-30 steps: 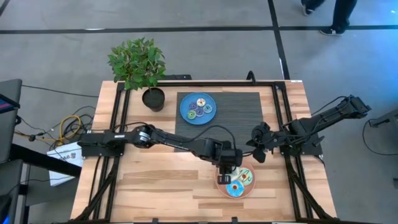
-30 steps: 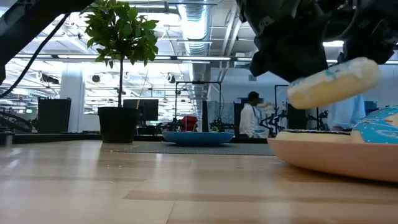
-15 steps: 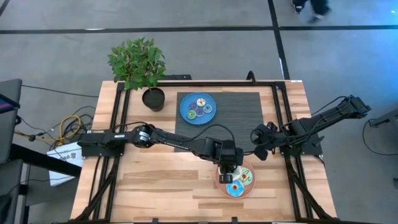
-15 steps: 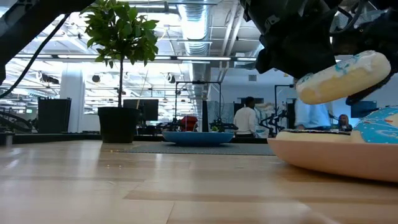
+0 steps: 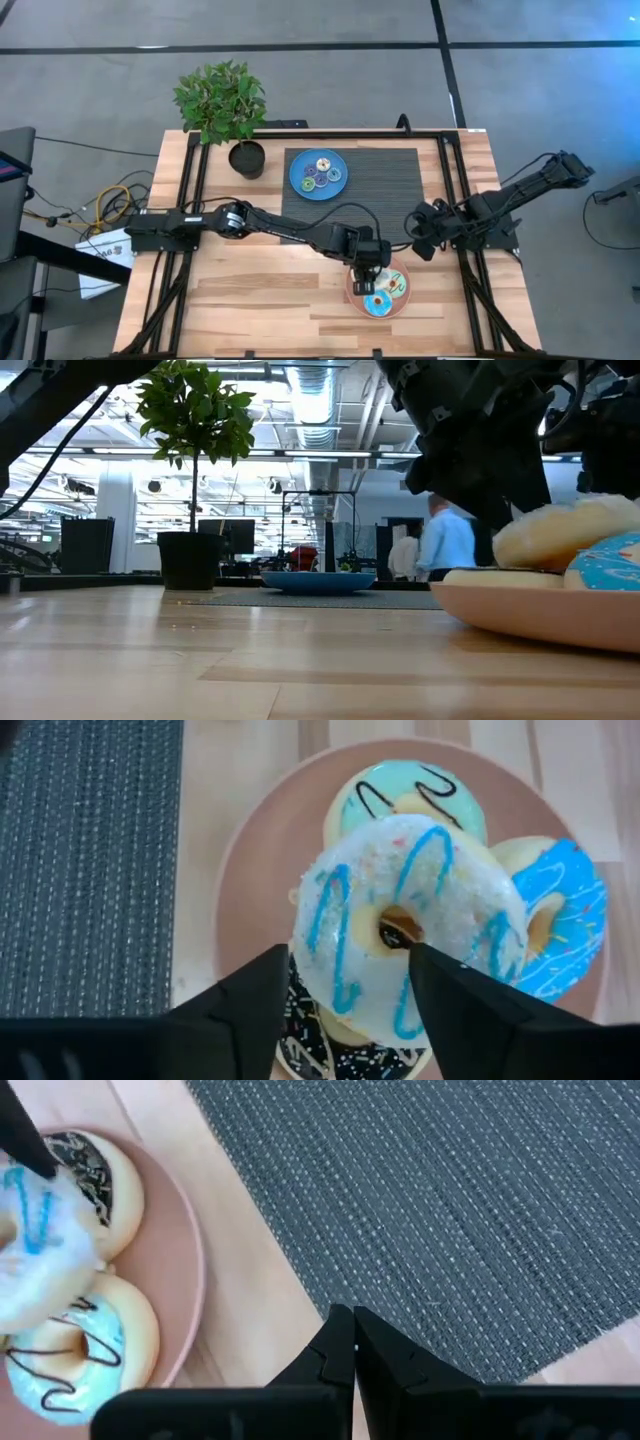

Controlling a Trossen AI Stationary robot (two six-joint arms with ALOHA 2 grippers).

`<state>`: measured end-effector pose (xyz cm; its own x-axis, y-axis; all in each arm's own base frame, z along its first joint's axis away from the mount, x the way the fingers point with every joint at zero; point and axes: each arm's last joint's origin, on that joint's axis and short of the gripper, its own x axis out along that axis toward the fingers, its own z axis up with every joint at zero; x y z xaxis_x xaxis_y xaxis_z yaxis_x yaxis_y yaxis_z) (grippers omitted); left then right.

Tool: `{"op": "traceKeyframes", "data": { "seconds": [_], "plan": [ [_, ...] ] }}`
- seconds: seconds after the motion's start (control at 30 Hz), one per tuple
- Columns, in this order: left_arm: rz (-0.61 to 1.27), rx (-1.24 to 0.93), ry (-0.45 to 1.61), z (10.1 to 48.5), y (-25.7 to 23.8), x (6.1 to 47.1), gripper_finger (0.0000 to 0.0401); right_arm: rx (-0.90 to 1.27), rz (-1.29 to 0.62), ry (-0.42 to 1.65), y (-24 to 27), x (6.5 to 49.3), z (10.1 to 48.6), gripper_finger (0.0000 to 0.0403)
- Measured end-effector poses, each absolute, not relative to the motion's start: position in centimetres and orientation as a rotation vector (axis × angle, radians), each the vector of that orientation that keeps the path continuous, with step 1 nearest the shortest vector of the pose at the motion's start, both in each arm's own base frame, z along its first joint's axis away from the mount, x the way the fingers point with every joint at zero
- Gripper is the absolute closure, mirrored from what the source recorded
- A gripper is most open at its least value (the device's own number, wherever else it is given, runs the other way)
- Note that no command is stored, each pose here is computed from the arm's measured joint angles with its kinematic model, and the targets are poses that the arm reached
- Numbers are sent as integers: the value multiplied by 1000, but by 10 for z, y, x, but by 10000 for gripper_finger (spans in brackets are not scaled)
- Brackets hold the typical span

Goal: Pick & Place donuts
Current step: Put the big white donut into the pink plate, then return to Home Position

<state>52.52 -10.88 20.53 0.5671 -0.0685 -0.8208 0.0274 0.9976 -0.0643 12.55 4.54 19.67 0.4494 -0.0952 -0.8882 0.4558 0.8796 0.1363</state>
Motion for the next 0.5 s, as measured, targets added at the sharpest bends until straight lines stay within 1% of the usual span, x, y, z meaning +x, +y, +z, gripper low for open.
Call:
{"op": "traceKeyframes", "data": {
  "seconds": [0.13, 0.3, 0.4, 0.5],
  "plan": [
    [-61, -56, 988, 204, -108, 524, 181, 385, -384, 1097, 45, 120, 195, 403],
    [-42, -82, 1020, 206, -103, 521, 175, 385, -417, 1140, 46, 114, 193, 403],
    [-31, -88, 1028, 217, -99, 518, 175, 395, -399, 1128, 48, 111, 195, 403],
    [-24, -58, 977, 236, -95, 515, 175, 409, -388, 1099, 49, 108, 198, 403]
  ]
}}
